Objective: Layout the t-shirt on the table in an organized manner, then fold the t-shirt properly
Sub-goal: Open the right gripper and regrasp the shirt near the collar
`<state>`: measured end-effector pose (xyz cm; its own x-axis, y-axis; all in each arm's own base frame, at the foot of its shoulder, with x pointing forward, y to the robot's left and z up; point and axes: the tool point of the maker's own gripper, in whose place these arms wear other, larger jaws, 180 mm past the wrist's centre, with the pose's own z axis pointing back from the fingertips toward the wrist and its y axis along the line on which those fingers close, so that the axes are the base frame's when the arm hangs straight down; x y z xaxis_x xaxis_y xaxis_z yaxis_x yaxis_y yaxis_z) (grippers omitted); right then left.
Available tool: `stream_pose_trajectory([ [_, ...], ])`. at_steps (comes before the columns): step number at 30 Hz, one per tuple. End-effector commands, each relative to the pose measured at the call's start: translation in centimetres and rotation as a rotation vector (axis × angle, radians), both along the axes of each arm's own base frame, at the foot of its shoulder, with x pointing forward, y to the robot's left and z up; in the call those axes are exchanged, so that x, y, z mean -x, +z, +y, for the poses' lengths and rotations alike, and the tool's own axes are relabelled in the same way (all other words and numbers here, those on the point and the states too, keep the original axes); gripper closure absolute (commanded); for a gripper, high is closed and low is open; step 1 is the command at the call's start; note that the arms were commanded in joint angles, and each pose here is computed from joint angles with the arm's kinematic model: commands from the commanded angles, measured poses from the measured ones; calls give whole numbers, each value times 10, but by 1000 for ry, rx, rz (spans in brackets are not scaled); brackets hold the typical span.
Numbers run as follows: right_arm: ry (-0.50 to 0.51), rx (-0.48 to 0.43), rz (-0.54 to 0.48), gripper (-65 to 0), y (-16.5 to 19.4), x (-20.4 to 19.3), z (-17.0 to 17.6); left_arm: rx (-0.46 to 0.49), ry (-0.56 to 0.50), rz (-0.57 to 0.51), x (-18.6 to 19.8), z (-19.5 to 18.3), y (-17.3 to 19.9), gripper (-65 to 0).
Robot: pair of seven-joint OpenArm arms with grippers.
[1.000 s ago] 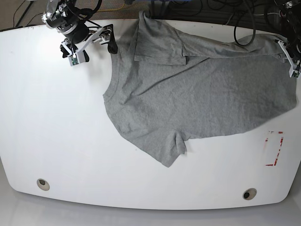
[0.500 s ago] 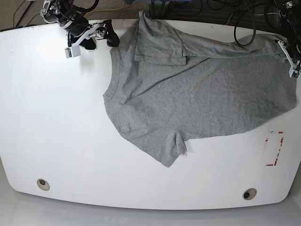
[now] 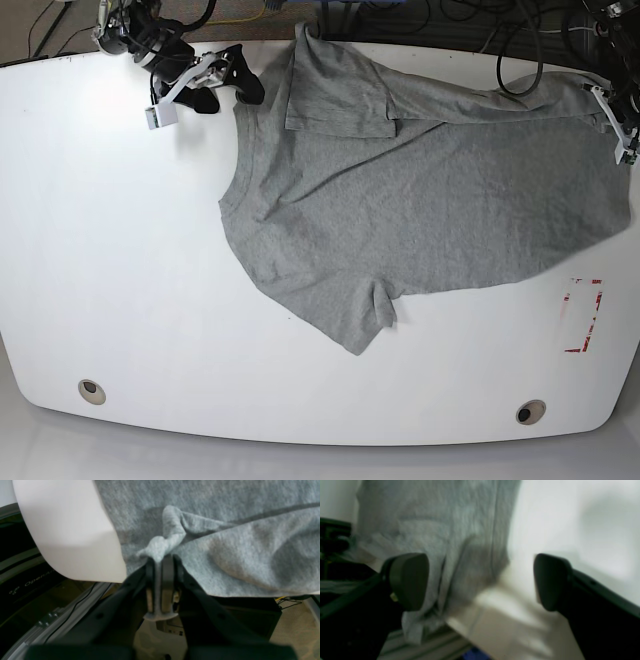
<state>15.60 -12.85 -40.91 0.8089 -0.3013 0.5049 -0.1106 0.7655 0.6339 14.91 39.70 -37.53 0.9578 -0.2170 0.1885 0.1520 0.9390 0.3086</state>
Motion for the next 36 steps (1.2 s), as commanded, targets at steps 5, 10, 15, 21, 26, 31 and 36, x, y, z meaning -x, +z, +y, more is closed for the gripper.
stream_pose_trajectory([
  [5,86,0,98,-636,-23,7,19,-34,-11,-20,-6,8,12,0],
  [10,119,-24,104,-636,-26,6,33,-33,-11,-21,-6,8,12,0],
  [15,144,-35,112,-634,-27,10,42,-35,-10,-21,-6,8,12,0],
  [21,149,-38,139,-604,-31,22,44,-36,-7,-23,-6,9,13,0],
  [26,156,-21,149,-485,-33,25,42,-36,-7,-23,-6,9,13,0],
  [31,175,29,164,-398,-39,27,38,-35,-10,-21,-6,8,12,0],
  [36,184,53,175,-336,-42,29,36,-34,-11,-21,-6,8,12,0],
])
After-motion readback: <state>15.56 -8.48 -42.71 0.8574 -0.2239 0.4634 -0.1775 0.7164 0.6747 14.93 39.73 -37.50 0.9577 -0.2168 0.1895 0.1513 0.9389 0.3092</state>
